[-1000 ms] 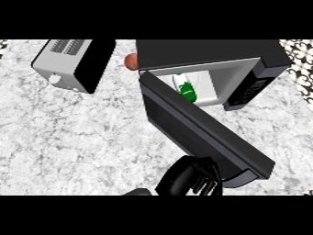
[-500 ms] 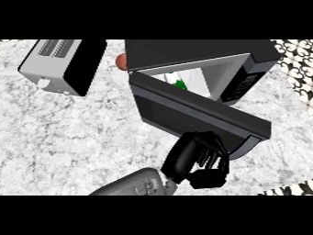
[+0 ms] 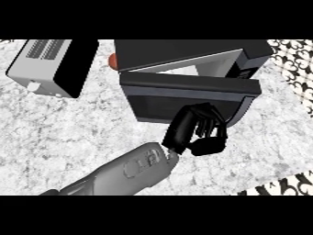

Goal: Pick up the milk, place it into the microwave and close the microwave

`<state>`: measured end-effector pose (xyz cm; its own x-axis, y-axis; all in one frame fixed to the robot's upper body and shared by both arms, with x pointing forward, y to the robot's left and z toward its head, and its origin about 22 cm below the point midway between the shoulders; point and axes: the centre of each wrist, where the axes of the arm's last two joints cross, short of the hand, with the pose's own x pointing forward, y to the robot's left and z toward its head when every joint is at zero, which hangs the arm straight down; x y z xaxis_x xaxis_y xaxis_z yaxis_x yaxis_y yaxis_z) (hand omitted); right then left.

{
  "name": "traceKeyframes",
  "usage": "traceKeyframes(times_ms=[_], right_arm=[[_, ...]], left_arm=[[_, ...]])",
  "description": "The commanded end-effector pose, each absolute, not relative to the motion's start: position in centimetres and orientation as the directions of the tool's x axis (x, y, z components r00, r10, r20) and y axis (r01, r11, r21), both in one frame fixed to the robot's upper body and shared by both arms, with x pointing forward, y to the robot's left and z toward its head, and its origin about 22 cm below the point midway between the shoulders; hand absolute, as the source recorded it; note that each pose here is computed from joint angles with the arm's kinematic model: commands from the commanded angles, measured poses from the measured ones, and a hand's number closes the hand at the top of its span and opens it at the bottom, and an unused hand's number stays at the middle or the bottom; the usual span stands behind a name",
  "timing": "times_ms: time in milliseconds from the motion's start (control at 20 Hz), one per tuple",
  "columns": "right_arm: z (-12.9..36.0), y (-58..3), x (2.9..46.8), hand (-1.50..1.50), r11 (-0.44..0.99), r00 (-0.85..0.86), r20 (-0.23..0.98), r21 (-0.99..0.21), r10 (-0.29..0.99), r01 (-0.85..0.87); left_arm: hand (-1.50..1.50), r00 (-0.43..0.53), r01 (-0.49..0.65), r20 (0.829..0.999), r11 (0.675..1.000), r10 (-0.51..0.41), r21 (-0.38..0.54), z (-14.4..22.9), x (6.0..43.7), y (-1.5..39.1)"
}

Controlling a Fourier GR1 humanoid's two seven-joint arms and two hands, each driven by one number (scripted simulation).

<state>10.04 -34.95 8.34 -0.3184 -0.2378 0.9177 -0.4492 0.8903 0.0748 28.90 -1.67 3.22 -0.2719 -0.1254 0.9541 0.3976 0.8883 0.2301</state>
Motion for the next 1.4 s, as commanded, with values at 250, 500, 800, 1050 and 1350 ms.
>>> traceKeyframes(times_ms=[250,500,800,1050,1350], right_arm=[[9.6,-35.0,10.5,-1.50,0.889,-0.329,0.915,0.062,-0.232,-0.454],[10.1,-35.2,11.1,-1.50,0.882,-0.338,0.908,0.067,-0.247,-0.466],[10.2,-35.2,11.3,-1.50,0.870,-0.339,0.899,0.086,-0.278,-0.486],[10.7,-35.2,11.4,-1.50,0.859,-0.332,0.903,0.074,-0.274,-0.507],[11.5,-35.0,11.8,-1.50,0.823,-0.347,0.887,0.063,-0.306,-0.564]], left_arm=[[1.50,-0.239,0.328,0.969,0.934,-0.062,0.141,5.6,33.0,-1.3],[1.50,-0.241,0.327,0.970,0.938,-0.037,0.117,6.1,34.1,-1.2],[1.50,-0.141,0.281,0.990,0.959,0.009,0.031,5.6,34.9,-0.4],[1.50,-0.179,0.226,0.984,0.973,-0.010,0.051,5.0,35.2,0.0],[1.50,-0.217,0.192,0.976,0.981,0.025,0.017,4.8,35.1,0.1]])
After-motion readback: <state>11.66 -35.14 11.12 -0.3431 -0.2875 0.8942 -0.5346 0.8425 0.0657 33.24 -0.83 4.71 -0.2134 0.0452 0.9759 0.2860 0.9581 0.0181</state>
